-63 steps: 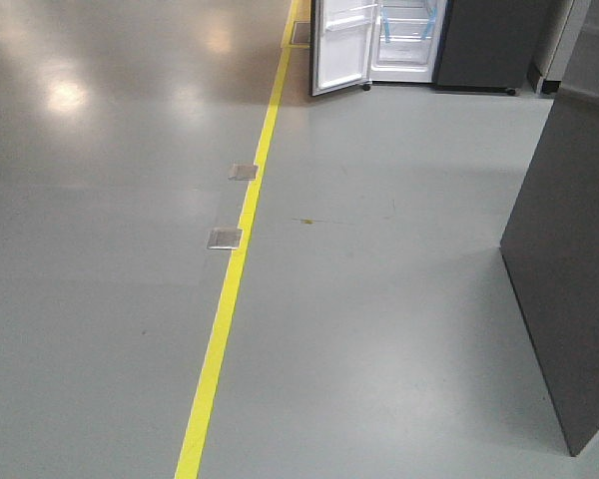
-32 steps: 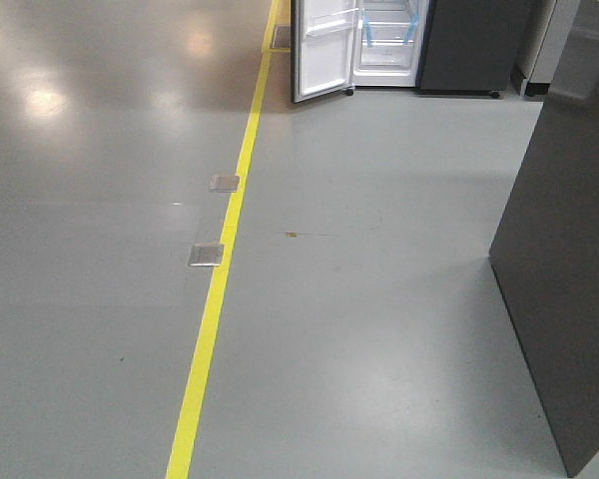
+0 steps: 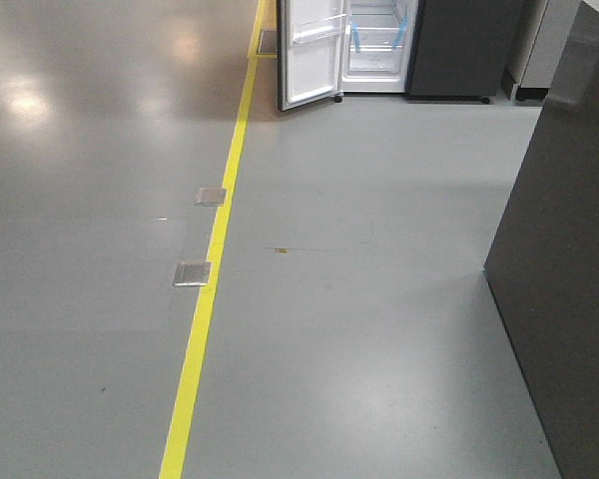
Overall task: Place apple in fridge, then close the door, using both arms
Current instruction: 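Drive toward the open refrigerator carrying the apple in the right gripper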
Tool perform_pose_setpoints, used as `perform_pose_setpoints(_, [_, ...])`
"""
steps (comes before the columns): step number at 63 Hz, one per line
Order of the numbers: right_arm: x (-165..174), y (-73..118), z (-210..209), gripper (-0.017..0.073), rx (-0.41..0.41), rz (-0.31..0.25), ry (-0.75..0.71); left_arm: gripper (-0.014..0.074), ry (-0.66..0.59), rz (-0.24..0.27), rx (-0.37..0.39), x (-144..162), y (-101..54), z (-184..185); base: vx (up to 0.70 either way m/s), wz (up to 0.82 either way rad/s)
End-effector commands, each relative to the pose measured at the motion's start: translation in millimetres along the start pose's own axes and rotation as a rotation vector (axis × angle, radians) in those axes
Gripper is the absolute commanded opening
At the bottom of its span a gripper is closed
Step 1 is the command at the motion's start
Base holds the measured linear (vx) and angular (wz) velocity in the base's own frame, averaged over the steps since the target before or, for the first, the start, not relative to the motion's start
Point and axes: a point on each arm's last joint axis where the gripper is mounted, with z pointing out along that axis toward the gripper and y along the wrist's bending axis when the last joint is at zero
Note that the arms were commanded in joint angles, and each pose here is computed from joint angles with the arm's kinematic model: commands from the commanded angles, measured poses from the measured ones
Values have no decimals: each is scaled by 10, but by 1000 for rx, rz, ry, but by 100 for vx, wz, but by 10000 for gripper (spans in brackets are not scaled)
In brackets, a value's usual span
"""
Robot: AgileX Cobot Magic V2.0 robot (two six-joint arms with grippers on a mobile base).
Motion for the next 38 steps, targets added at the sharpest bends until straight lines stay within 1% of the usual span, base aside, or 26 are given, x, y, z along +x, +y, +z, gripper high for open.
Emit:
perform_pose_setpoints(1, [-126,-11,-27,3,19,7,-93,-8,-58,-9,20,23,-15,2,18,-4])
perform_pose_setpoints(38, [-126,-11,-27,3,19,7,-93,-8,-58,-9,20,23,-15,2,19,-2])
